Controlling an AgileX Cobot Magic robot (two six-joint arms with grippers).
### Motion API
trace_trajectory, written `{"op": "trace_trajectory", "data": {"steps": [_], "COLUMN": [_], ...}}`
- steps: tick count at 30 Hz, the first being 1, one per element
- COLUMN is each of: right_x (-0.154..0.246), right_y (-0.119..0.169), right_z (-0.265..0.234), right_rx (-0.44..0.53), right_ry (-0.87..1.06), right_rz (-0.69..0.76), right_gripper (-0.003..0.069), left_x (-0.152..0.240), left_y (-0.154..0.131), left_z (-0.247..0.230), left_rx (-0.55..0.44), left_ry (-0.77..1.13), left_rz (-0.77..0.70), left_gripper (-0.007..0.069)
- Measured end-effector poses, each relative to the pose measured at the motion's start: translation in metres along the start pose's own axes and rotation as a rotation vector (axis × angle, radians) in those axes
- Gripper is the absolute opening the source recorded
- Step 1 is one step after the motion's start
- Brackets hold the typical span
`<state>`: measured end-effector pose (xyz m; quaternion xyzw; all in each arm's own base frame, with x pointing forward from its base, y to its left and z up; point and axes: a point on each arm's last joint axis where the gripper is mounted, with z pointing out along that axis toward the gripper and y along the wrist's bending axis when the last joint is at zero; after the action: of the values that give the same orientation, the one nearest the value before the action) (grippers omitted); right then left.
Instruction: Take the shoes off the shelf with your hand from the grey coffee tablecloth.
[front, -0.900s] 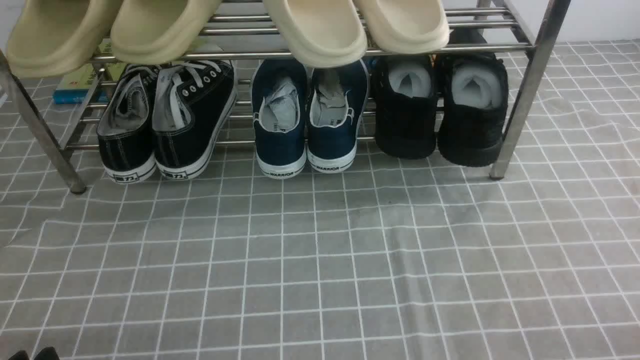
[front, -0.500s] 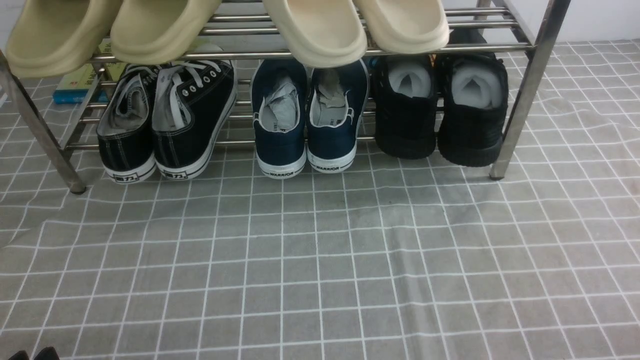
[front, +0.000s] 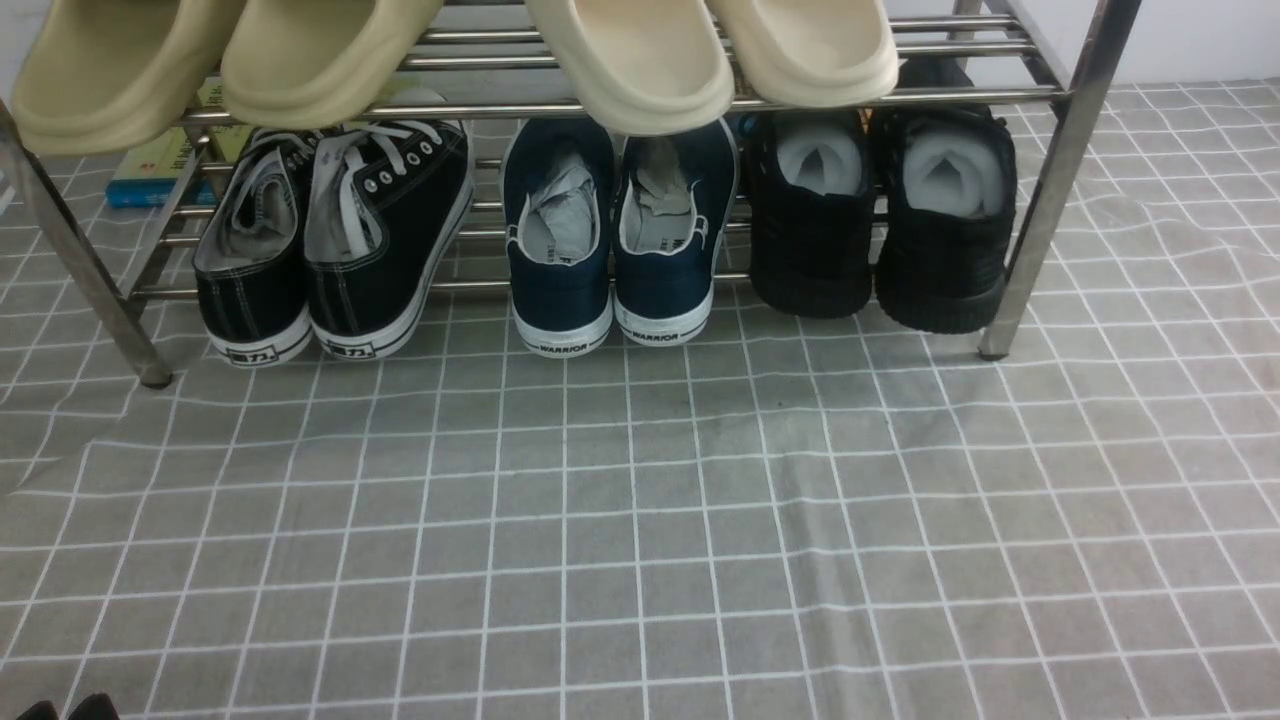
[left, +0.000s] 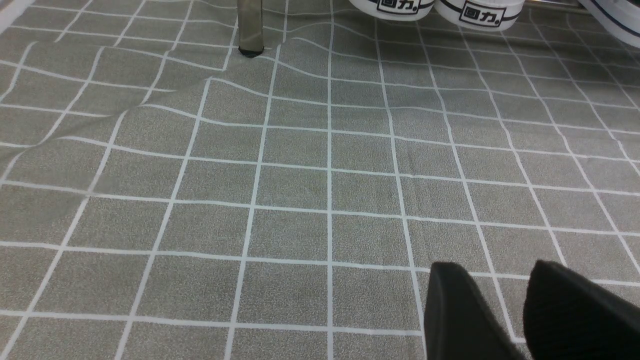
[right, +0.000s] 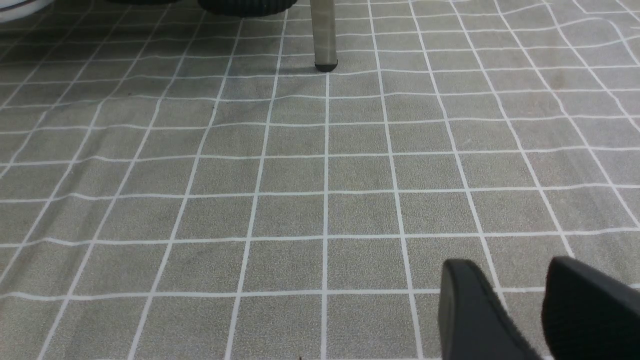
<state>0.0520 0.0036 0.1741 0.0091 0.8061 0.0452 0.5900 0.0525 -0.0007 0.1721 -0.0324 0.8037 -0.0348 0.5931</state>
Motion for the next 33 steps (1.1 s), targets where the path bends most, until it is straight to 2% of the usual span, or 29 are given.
{"op": "trace_trajectory", "data": {"steps": [13, 15, 17, 18, 20, 22, 24, 31, 33], "right_x": [-0.001, -0.002, -0.002, -0.003, -0.004, -0.005, -0.006, -0.013, -0.04], "right_y": [0.0, 0.002, 0.005, 0.005, 0.01, 0.012, 0.013, 0.014, 0.017], "right_z": [0.0, 0.0, 0.001, 0.001, 0.0, 0.0, 0.0, -0.003, -0.015], "right_rx": [0.005, -0.019, -0.064, -0.069, -0.127, -0.16, -0.176, -0.201, -0.223], "right_ry": [-0.006, -0.025, -0.034, -0.036, -0.029, -0.022, -0.02, -0.044, -0.116], "right_rz": [-0.012, 0.106, 0.334, 0.358, 0.638, 0.788, 0.848, 0.885, 0.737], "right_gripper": [0.0239, 0.0239, 0.0239, 0.0239, 0.0239, 0.0239, 0.0239, 0.0211, 0.0125], "left_x": [0.0, 0.0, 0.0, 0.0, 0.0, 0.0, 0.0, 0.0, 0.0], "left_y": [0.0, 0.0, 0.0, 0.0, 0.0, 0.0, 0.0, 0.0, 0.0], "left_z": [0.0, 0.0, 0.0, 0.0, 0.0, 0.0, 0.0, 0.0, 0.0], "left_rx": [0.0, 0.0, 0.0, 0.0, 0.0, 0.0, 0.0, 0.0, 0.0], "left_ry": [0.0, 0.0, 0.0, 0.0, 0.0, 0.0, 0.0, 0.0, 0.0], "left_rz": [0.0, 0.0, 0.0, 0.0, 0.0, 0.0, 0.0, 0.0, 0.0], "left_gripper": [0.024, 0.024, 0.024, 0.024, 0.024, 0.024, 0.024, 0.024, 0.024]}}
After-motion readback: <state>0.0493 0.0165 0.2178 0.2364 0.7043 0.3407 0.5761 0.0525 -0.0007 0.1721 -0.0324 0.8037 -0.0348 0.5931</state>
